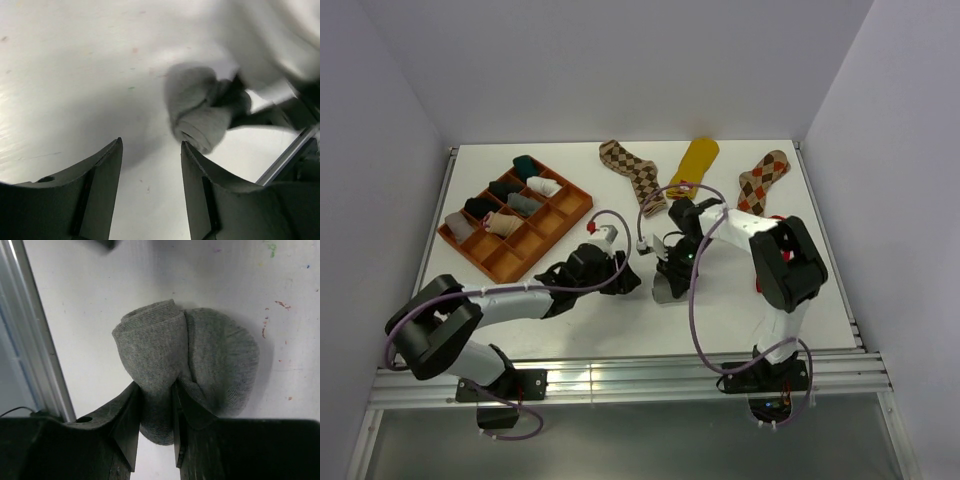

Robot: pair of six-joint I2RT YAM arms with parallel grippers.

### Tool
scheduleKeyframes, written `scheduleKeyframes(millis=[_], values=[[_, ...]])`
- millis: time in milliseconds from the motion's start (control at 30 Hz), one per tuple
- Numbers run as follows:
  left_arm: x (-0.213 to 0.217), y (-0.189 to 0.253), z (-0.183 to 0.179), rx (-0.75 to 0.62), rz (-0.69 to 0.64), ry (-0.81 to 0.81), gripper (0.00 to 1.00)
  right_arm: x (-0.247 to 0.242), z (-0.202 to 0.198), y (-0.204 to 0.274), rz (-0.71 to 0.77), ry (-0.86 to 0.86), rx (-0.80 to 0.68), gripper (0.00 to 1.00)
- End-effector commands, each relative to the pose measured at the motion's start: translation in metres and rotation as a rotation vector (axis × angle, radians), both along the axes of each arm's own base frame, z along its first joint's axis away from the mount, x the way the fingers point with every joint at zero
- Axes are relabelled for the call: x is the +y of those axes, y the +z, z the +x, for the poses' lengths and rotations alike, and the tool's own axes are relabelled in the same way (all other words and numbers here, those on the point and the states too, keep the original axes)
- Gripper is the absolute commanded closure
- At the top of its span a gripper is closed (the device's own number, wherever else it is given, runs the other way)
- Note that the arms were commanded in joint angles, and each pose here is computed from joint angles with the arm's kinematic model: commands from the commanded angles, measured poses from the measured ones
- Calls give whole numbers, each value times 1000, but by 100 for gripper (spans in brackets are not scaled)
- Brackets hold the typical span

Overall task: Roll the socks
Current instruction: Roll the sock at the center of the board.

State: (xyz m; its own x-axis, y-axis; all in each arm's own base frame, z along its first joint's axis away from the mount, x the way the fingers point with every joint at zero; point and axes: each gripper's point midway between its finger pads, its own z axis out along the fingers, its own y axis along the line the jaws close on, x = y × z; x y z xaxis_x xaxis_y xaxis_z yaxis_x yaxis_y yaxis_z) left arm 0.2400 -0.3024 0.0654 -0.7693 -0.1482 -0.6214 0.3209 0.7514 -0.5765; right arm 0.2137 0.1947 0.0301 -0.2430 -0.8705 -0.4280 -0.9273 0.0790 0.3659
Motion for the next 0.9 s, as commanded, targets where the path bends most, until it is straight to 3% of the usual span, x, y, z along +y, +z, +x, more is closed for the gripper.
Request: scheduleKeyframes(millis=[0,267,533,867], values=[[-8,30,6,-237,58,-37,44,-16,-14,-6,-57,14,165,78],[-51,37,3,-394,224,-255,44,-13,-1,-11,-85,-8,294,76],[-86,16,-10,-354,223,-459,44,-14,5,-14,-107,-47,340,76],[-99,2,-24,-305,177,-548,44,-19,7,-22,-138,-68,351,76]])
